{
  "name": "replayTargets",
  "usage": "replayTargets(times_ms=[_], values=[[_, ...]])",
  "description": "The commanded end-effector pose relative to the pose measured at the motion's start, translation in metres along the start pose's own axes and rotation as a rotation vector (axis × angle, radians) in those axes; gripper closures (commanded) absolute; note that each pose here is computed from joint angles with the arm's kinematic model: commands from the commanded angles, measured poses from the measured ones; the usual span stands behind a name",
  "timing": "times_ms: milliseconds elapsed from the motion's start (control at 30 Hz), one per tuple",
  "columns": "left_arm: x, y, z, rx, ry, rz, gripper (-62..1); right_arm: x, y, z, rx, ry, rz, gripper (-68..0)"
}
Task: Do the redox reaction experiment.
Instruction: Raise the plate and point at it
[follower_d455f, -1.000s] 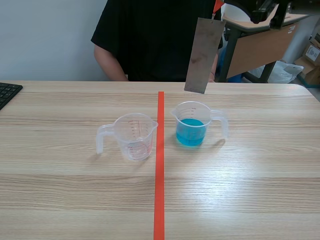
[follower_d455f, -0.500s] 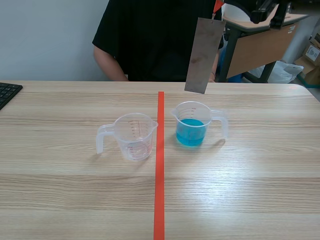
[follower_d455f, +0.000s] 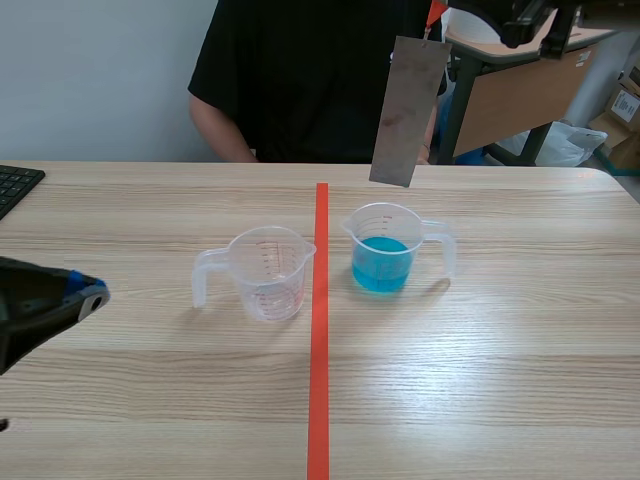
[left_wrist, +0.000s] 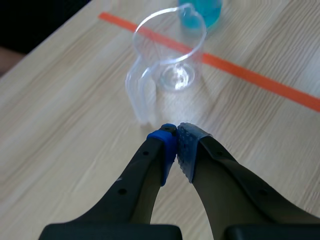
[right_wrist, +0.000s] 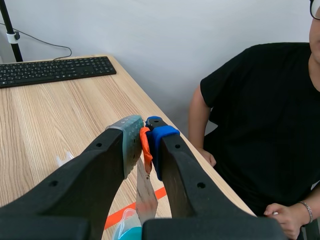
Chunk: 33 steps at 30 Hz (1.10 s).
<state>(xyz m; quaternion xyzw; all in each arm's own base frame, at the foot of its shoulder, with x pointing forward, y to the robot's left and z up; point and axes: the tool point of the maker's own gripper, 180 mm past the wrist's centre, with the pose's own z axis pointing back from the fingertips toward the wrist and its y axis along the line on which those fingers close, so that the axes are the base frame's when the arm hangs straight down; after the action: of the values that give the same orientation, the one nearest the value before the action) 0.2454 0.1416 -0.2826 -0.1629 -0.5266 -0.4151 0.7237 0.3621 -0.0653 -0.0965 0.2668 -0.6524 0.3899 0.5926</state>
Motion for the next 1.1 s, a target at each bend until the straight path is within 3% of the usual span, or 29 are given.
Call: replayTargets(times_ms=[0,167,400,733,1067], values=[[0.016,-0.003,-0.011,-0.011,-0.063,0.003,-3.2,0.019,-0.006,0.003,-0.004,-0.041,0.036,-1.7],[0.038,-0.005,-0.052,-0.024,-0.076,-0.048,-3.1,0.02,-0.006,0.003,-0.003,-0.044,0.034,-1.7],[0.071,-0.011,-0.104,-0.032,-0.146,-0.065,-3.1,0.02,-0.006,0.003,-0.003,-0.044,0.034,-1.7],[0.074,-0.001,-0.165,-0.016,-0.132,-0.053,-3.2,0.02,-0.006,0.003,-0.003,-0.044,0.034,-1.7],[0.083,-0.002,-0.204,-0.018,-0.134,-0.049,-3.1,0.02,-0.006,0.003,-0.003,-0.043,0.034,-1.7]])
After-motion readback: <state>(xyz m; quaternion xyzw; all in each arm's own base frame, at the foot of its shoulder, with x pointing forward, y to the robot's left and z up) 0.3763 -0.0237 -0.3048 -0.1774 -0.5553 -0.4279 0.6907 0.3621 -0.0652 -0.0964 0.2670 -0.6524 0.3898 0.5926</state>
